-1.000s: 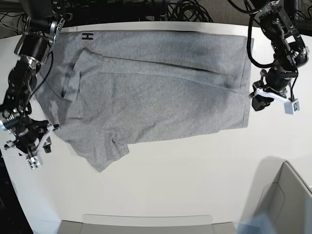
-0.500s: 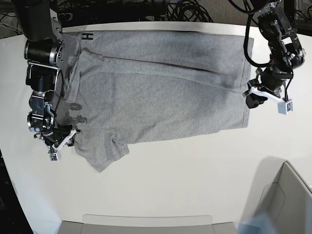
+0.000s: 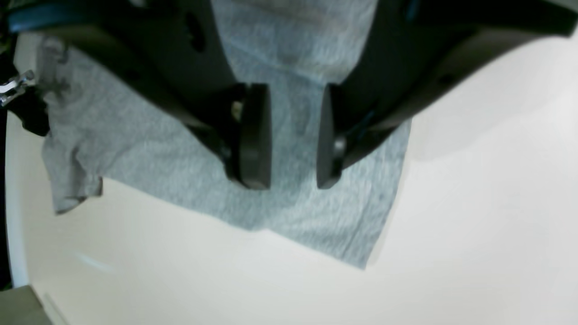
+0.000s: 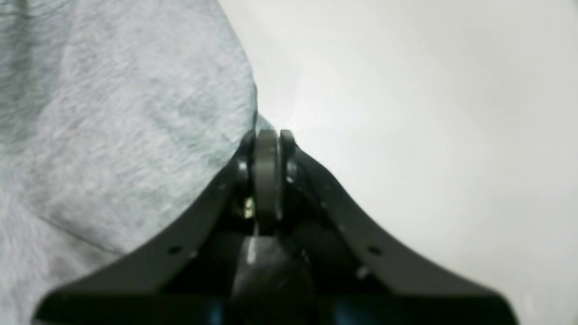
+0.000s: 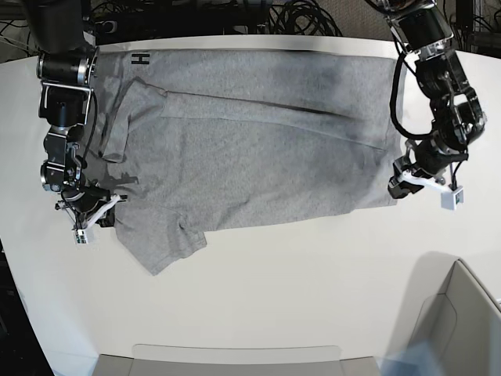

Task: Fold the T-shirt properly
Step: 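Release the shirt and move both grippers toward the hem, then grasp the shirt hem corners with both grippers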

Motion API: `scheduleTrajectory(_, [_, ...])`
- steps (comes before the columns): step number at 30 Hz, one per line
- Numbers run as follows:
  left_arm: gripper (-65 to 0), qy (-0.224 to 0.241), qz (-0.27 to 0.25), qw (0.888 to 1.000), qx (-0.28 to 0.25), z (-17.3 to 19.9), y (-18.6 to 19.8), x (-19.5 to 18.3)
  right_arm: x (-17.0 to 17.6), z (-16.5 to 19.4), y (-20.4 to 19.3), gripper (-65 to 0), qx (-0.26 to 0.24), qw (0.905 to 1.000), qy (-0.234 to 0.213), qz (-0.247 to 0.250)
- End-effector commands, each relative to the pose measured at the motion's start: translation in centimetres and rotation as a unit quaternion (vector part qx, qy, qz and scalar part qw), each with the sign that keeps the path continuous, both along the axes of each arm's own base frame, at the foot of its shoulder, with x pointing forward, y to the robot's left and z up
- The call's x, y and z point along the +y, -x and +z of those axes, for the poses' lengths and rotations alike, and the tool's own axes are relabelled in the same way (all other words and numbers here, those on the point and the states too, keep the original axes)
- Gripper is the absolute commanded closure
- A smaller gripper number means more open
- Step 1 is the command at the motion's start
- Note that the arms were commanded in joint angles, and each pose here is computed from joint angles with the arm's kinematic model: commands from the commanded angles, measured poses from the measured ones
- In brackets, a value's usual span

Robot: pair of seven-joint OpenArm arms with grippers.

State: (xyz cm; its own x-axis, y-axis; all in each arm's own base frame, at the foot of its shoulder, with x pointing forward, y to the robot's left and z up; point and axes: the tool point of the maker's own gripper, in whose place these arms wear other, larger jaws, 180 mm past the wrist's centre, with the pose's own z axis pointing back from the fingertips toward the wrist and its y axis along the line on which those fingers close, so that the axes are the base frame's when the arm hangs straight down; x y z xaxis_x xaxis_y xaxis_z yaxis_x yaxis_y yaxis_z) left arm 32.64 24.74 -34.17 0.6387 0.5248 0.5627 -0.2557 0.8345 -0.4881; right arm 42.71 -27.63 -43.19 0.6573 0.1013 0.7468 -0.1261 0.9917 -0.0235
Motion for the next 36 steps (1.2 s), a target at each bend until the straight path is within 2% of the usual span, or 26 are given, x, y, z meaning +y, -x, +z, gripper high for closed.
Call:
scheduleTrajectory(1, [-23.7, -0.002, 0.006, 1.000, -0.016, 0.9, -1.0, 0.7, -2.3, -4.4, 5.3, 0.0, 0.130, 0.9895, 0.064, 0.002])
scheduleTrajectory(5, [-26.5, -0.039, 0.023, 0.999, 0.011, -0.6, -1.9, 2.6, -2.6, -4.4, 8.0, 0.0, 0.161, 0.9822, 0.095, 0.012])
scheduleTrajectory(9, [-26.7, -0.097, 0.018, 0.994, 0.041, -2.9, -2.8, 3.2, -3.3, -2.3, 9.7, 0.0, 0.165, 0.9783, 0.125, 0.005])
scheduleTrajectory(13, [-26.7, -0.113, -0.010, 0.992, 0.058, -5.0, -3.1, 1.8, -3.2, -0.6, 10.0, 0.0, 0.158, 0.9771, 0.143, 0.006])
scheduleTrajectory(19, [-28.5, -0.141, -0.036, 0.987, 0.061, -5.5, -3.3, 1.7, -3.3, 0.4, 10.0, -1.2, 0.166, 0.9740, 0.154, 0.005])
scheduleTrajectory(23, [-30.3, -0.153, -0.047, 0.986, 0.054, -6.0, -3.7, 1.2, -2.2, 0.5, 9.8, -16.3, 0.156, 0.9766, 0.148, 0.010])
scheduleTrajectory(25, [-30.3, -0.149, -0.043, 0.986, 0.061, -6.7, -3.8, 1.4, -1.7, 1.1, 9.5, -19.8, 0.144, 0.9782, 0.149, 0.014])
scheduleTrajectory(29, [-30.4, -0.134, -0.031, 0.988, 0.073, -7.4, -5.1, 1.8, -0.3, 2.4, 8.7, -19.7, 0.117, 0.9822, 0.145, 0.020])
scheduleTrajectory(31, [-30.4, -0.135, -0.031, 0.988, 0.067, -7.5, -5.5, 1.6, -0.6, 3.8, 8.1, -19.6, 0.096, 0.9852, 0.142, 0.007])
scheduleTrajectory(36, [-30.3, -0.153, -0.086, 0.982, 0.070, -7.9, -6.1, -1.3, -0.3, 8.1, 6.2, -19.6, 0.019, 0.9949, 0.095, -0.025])
